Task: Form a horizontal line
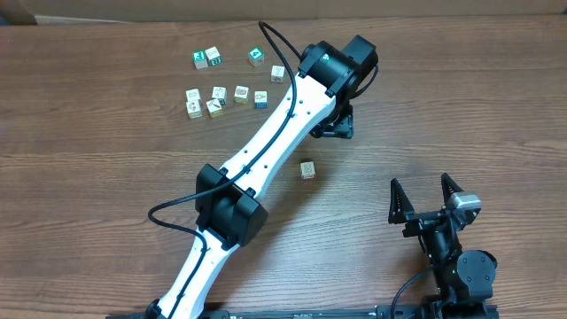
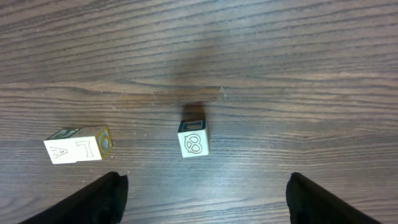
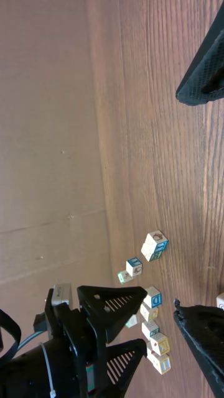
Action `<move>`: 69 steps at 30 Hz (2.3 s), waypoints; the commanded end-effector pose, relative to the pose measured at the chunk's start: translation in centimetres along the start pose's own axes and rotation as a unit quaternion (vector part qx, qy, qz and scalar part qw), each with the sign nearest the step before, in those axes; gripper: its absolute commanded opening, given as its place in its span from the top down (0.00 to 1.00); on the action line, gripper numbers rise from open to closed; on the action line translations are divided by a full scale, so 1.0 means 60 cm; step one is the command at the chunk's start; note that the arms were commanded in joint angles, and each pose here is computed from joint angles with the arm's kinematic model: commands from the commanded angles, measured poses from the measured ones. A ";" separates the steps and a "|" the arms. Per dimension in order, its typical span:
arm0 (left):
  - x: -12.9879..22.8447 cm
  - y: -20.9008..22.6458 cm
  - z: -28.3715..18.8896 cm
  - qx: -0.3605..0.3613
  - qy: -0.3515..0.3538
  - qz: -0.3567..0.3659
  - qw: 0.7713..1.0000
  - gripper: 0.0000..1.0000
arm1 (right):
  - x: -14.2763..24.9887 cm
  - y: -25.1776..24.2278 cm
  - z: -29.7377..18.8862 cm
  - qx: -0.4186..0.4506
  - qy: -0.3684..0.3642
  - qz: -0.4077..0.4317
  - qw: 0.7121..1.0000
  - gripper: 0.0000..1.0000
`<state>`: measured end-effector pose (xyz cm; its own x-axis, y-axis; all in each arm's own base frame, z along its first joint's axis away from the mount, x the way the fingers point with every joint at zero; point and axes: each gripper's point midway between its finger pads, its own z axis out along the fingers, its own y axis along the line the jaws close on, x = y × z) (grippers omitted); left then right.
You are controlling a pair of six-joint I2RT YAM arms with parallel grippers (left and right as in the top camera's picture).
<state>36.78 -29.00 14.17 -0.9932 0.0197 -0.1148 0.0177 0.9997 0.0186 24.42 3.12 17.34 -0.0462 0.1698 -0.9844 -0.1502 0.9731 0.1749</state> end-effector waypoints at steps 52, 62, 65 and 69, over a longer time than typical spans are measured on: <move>0.080 0.014 0.158 -0.055 0.107 -0.009 0.993 0.26 | 0.003 -0.004 0.000 0.005 -0.002 -0.002 1.000 0.00; 0.082 0.015 0.184 -0.057 0.104 -0.022 0.993 0.41 | 0.003 -0.004 0.000 0.005 -0.002 -0.002 1.000 0.00; 0.083 0.015 0.189 -0.057 0.103 -0.022 0.993 0.47 | 0.003 -0.004 0.000 0.005 -0.002 -0.002 1.000 0.00; 0.082 0.016 0.192 -0.060 0.101 -0.021 0.993 0.57 | 0.003 -0.004 0.000 0.005 -0.002 -0.002 1.000 0.00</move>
<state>33.21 -28.23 2.95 -0.9971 -0.0171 0.0744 -0.0083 0.9931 0.1173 24.42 3.11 17.34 -0.0461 0.1695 -0.9845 -0.1498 0.9732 0.1745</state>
